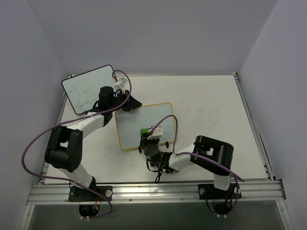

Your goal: Erase the whiteboard

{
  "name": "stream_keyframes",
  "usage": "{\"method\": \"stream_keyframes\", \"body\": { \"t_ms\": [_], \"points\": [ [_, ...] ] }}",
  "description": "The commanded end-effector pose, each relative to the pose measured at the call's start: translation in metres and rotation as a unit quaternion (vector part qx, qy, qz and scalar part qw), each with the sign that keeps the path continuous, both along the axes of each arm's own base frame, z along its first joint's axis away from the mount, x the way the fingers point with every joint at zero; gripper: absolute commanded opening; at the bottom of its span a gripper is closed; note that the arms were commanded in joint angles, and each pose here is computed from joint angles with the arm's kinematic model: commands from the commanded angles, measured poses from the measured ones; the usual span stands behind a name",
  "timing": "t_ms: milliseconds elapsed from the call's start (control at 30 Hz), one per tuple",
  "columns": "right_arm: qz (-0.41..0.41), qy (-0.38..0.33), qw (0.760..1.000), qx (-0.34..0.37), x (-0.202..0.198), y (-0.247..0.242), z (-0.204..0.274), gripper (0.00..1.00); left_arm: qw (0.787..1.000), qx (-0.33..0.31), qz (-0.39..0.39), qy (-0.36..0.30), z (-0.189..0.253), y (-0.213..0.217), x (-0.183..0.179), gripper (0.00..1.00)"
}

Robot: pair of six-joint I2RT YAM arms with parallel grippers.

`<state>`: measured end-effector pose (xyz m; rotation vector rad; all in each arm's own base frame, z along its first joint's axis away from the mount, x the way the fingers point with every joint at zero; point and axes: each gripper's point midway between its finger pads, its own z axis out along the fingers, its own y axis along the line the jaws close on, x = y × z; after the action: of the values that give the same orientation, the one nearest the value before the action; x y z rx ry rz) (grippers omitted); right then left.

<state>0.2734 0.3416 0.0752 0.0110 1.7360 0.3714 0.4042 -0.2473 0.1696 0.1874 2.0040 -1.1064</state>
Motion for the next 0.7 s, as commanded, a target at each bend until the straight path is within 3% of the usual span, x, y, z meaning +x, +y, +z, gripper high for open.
{"method": "stream_keyframes", "body": {
  "t_ms": [0, 667],
  "points": [
    [0.015, 0.051, 0.996, -0.069, -0.006, -0.016, -0.050, 0.00, 1.000, 0.006, -0.017, -0.009, 0.006, -0.005, -0.005, 0.02],
    [-0.144, 0.058, 0.988, -0.009, 0.032, -0.151, -0.016, 0.00, 1.000, 0.006, -0.018, -0.005, 0.004, -0.006, -0.003, 0.02]
  ]
}}
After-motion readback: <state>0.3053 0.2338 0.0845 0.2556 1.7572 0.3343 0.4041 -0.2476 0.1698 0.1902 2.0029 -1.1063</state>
